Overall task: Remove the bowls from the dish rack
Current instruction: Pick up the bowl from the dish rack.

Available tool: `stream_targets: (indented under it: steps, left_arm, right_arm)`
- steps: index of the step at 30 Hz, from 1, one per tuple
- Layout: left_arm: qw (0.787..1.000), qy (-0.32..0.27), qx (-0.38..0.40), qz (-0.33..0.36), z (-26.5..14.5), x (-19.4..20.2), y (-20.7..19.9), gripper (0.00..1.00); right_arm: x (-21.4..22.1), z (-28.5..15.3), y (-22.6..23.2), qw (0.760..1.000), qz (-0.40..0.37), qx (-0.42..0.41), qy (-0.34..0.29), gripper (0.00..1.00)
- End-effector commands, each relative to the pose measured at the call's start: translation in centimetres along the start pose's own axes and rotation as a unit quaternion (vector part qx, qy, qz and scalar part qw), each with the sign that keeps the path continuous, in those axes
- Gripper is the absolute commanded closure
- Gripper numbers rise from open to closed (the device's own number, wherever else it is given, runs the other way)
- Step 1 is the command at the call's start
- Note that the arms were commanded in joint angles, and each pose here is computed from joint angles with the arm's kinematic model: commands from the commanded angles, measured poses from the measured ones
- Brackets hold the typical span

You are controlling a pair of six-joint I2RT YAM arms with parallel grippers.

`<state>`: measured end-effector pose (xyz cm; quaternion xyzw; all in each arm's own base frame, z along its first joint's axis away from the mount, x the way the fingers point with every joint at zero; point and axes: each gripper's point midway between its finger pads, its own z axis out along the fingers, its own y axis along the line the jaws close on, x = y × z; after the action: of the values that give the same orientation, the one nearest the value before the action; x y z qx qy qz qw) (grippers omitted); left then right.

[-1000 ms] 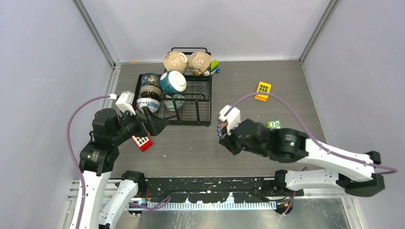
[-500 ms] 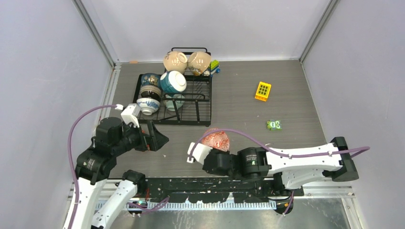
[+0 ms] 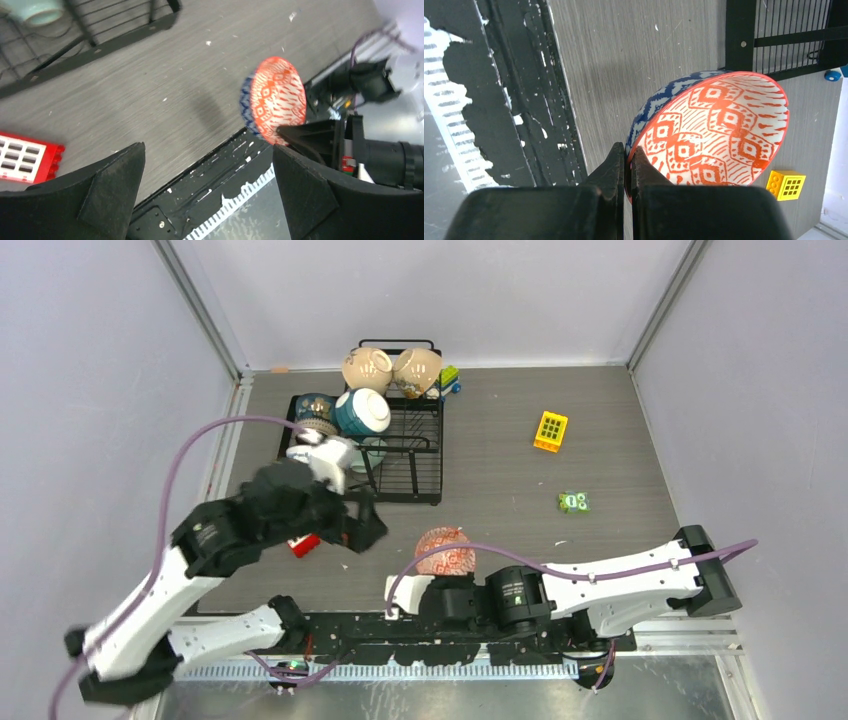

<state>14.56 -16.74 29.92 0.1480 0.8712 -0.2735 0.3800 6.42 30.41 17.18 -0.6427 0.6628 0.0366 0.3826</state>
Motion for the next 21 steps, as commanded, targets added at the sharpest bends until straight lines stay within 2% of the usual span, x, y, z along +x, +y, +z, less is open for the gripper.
stream_targets:
  steps: [1, 3, 6, 13, 21]
  left_arm:
    - [0.992, -0.012, -0.064, 0.105, 2.6, -0.6, -3.4, 0.0]
    - [0.985, 0.004, -0.081, 0.149, 3.7, -0.1, -5.4, 0.0]
    - [0.978, 0.024, -0.107, 0.178, 4.8, 0.1, -6.6, 0.0]
    - [0.976, 0.057, -0.09, 0.189, 6.6, 1.1, -8.4, 0.0]
    - [0.972, 0.114, -0.074, 0.19, 7.2, 3.5, -9.0, 0.12]
  right_arm:
    - [-1.3, -1.9, -0.9, 0.999, -0.019, 0.015, -0.023, 0.99]
    - [-1.1, -2.5, -0.8, 0.999, -0.029, 0.018, -0.025, 0.99]
    - [-0.9, -3.7, -0.5, 0.998, -0.045, 0.021, -0.035, 0.99]
    - [-0.1, -5.8, 0.6, 0.995, -0.084, 0.012, -0.044, 0.99]
    - [1.1, -6.5, 0.8, 0.994, -0.11, 0.001, -0.026, 0.99]
